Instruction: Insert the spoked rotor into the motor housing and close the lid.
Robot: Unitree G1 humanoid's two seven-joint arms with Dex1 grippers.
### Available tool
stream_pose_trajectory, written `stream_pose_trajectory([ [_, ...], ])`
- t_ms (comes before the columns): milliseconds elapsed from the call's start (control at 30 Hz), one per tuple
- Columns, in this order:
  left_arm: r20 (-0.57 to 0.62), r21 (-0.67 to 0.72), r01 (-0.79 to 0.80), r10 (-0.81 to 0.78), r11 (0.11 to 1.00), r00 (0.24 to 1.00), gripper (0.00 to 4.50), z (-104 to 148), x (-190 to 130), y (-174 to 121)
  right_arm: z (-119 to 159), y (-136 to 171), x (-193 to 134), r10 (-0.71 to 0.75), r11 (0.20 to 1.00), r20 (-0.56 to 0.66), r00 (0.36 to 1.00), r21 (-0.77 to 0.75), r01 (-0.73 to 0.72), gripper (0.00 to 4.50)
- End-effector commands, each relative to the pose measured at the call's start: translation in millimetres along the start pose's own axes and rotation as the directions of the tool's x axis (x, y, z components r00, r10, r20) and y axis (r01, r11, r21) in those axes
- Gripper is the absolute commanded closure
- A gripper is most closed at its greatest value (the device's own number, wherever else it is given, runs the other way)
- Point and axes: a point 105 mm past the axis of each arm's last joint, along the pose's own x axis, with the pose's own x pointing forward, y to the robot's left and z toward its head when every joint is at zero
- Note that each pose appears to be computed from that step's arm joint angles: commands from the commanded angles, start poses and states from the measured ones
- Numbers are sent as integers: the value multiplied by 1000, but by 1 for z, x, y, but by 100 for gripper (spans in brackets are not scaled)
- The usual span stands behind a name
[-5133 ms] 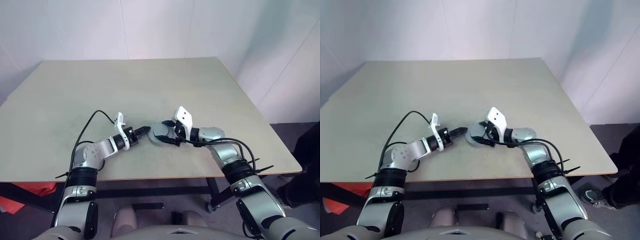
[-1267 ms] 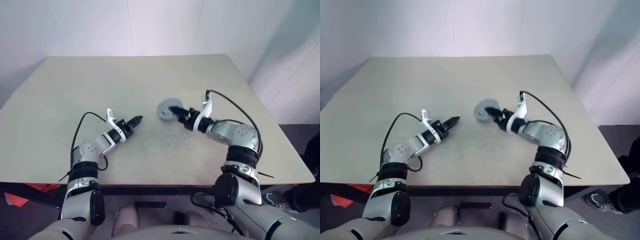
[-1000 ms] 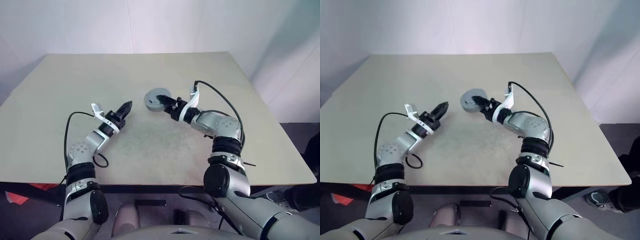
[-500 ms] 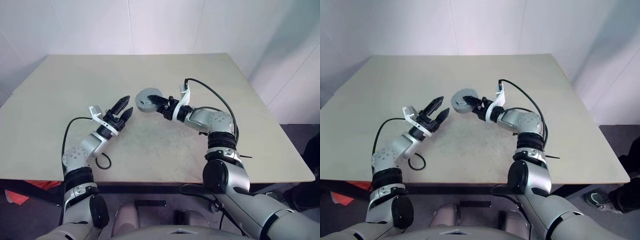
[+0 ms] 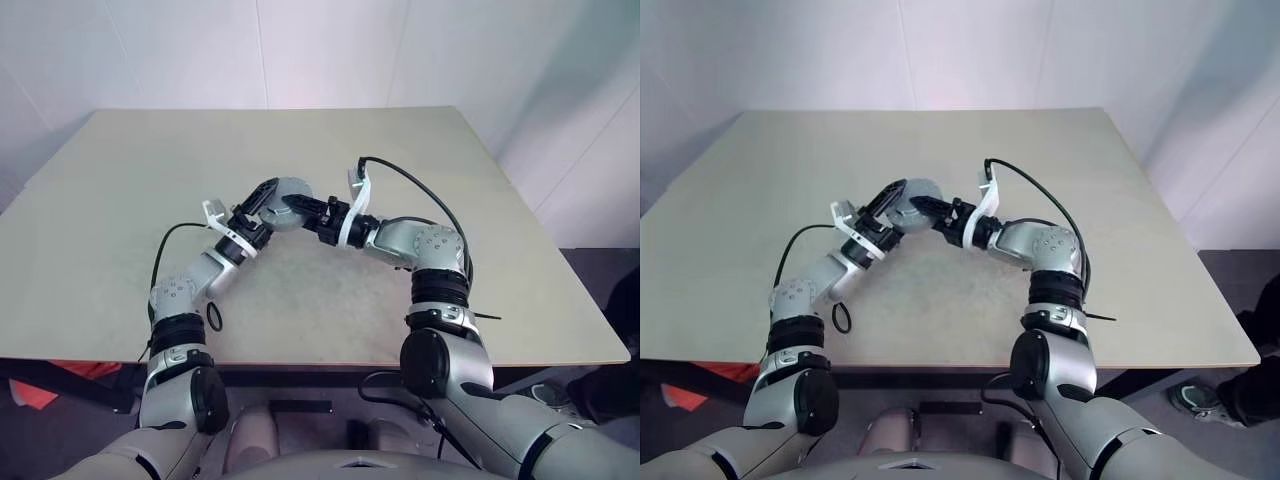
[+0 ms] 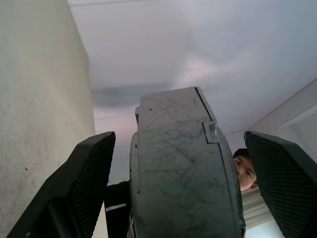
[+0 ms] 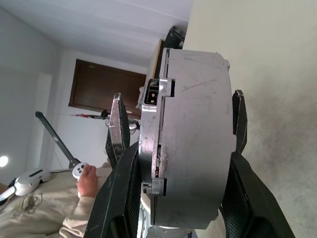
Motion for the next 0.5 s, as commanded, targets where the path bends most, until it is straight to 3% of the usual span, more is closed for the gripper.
stream_pose_trajectory([
  [33,14,38,41,-41,998,999,73,6,3,-11,13,29,-1,105,993,44,994,-65,-102,240],
  [200,36,45,45,-47,998,998,236,10,1,-12,13,27,-1,96,994,47,994,-66,-93,240],
  [467,36,48,22,-24,999,999,237,10,-1,-8,17,27,0,103,990,68,992,-103,-96,240],
  [500,39,50,21,-23,999,999,237,11,-1,-8,19,26,0,99,989,81,992,-114,-90,208],
])
